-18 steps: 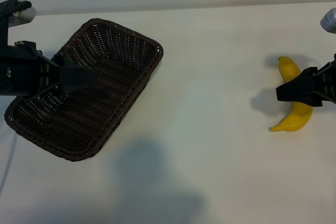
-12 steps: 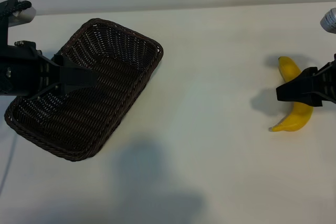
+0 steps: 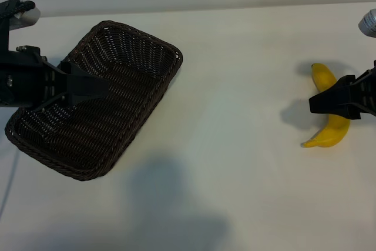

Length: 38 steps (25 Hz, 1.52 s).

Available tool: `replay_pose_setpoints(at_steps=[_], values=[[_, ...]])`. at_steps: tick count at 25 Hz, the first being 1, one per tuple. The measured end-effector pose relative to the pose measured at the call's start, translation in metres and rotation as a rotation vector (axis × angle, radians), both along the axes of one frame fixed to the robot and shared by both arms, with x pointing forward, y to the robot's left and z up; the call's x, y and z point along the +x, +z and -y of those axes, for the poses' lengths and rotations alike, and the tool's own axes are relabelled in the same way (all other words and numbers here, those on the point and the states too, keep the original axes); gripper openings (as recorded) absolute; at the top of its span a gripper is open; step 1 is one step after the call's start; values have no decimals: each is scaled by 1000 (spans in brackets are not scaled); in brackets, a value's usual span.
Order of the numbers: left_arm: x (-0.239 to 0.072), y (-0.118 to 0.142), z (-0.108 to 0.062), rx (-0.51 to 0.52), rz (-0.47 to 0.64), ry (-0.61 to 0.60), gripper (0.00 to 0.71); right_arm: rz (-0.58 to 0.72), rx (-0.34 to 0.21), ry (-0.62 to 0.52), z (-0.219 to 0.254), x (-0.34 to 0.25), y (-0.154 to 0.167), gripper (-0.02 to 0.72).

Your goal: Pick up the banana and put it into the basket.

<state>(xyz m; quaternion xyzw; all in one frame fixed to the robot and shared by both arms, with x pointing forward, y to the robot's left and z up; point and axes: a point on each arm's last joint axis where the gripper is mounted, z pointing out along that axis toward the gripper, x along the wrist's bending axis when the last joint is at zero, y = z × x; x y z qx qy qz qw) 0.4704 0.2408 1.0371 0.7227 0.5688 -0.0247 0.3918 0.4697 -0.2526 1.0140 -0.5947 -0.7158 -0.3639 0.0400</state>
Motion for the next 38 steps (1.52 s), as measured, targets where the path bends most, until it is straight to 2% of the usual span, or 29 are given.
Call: replay_pose_setpoints(at_steps=[12, 18, 27, 31, 38], values=[[2, 0, -1, 6, 6, 25, 541, 0, 0, 0, 0, 0, 0, 584], [-6, -2, -9, 66, -105, 112, 541, 0, 0, 0, 0, 0, 0, 584], [-14, -8, -24, 92, -342, 455, 541, 0, 0, 0, 0, 0, 0, 584], [-14, -10, -29, 74, -423, 631, 541, 0, 0, 0, 0, 0, 0, 584], [-18, -12, -34, 23, -558, 862, 541, 0, 0, 0, 0, 0, 0, 584]])
